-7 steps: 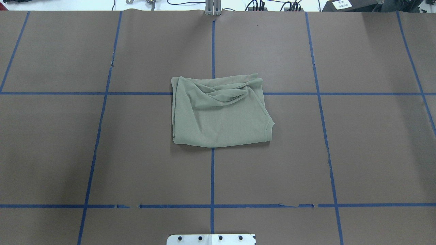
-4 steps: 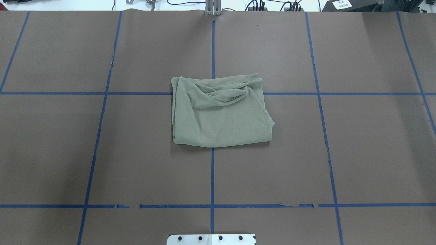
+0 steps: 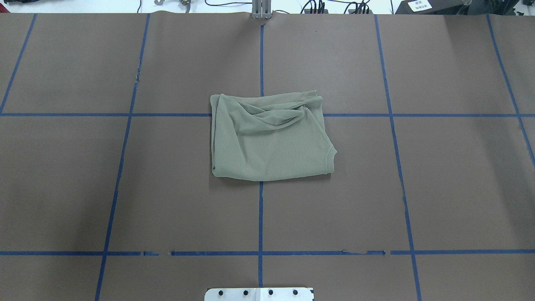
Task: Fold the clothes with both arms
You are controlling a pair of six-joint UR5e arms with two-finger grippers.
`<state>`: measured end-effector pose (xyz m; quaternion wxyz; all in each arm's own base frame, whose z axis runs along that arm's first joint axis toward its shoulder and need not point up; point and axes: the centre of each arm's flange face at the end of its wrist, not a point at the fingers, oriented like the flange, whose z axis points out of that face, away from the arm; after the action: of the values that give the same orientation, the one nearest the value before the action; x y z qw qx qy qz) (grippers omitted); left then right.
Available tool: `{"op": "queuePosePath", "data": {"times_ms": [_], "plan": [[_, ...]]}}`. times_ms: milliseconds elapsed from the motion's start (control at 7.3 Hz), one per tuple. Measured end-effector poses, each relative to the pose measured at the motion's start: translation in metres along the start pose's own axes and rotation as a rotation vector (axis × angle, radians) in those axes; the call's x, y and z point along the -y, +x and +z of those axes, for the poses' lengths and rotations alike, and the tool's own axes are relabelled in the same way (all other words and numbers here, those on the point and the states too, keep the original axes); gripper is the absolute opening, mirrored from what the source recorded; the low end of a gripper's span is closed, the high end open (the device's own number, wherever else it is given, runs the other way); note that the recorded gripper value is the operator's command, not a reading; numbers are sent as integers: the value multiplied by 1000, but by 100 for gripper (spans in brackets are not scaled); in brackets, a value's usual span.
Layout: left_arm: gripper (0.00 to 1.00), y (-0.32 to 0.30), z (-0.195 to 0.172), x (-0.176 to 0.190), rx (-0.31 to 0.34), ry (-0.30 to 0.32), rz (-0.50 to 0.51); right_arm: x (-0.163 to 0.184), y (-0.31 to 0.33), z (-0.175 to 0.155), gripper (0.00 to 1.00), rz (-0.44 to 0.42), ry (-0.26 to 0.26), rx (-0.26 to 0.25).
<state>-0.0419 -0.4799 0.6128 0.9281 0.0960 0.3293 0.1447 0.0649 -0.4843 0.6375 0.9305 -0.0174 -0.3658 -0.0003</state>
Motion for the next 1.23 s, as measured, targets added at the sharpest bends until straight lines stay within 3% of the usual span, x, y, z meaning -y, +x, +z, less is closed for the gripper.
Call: {"op": "queuePosePath", "data": {"times_ms": [411, 685, 1232], "plan": [[100, 5, -1, 1, -37, 11, -127, -1, -2, 1, 100, 4, -2, 1], [100, 8, -1, 0, -78, 12, -151, -1, -3, 1, 100, 5, -2, 4], [100, 7, 1, -3, -88, 9, -157, -1, -3, 1, 100, 5, -2, 6]]}}
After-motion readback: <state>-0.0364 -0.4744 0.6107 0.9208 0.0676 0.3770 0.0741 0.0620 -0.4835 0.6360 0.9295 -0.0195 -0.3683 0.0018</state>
